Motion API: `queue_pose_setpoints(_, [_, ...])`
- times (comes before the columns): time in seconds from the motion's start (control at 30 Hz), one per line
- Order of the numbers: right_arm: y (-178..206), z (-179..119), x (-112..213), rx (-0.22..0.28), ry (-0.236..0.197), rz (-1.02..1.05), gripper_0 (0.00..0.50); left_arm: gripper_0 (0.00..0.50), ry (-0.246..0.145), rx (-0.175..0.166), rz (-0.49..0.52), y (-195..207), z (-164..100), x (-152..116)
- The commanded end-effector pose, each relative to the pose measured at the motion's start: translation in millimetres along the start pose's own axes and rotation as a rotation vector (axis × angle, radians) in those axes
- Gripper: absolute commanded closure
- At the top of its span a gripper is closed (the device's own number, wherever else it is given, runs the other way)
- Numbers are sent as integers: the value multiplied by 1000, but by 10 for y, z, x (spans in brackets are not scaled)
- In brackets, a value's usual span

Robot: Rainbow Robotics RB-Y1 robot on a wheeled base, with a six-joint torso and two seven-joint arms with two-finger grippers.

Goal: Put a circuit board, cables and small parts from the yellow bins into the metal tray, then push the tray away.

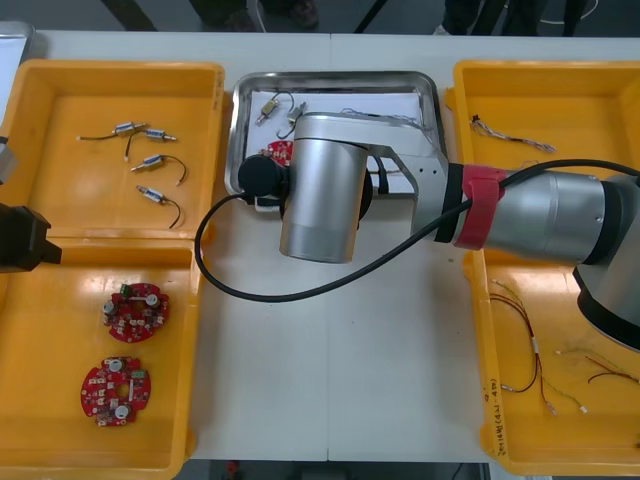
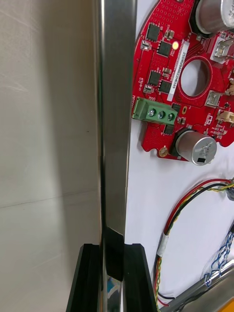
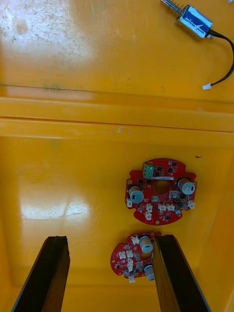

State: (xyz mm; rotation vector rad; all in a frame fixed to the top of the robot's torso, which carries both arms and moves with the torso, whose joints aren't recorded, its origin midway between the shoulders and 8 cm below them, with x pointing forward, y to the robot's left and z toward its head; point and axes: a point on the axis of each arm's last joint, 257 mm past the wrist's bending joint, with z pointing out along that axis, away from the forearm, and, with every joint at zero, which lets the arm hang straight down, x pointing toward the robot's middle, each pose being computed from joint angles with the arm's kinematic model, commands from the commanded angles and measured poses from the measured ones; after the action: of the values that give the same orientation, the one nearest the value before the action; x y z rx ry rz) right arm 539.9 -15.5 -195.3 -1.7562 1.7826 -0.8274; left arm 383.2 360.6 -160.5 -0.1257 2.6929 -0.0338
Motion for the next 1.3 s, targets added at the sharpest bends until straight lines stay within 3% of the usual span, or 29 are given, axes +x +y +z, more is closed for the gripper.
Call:
queue_pose_setpoints(0.03, [-307, -140, -222, 71, -32, -63, 500, 0, -22, -43, 80, 153, -138, -28])
queue_pose_setpoints(1.3, [-857, 161, -169, 139, -47, -49, 500, 0, -22, -43, 80, 153, -138, -28])
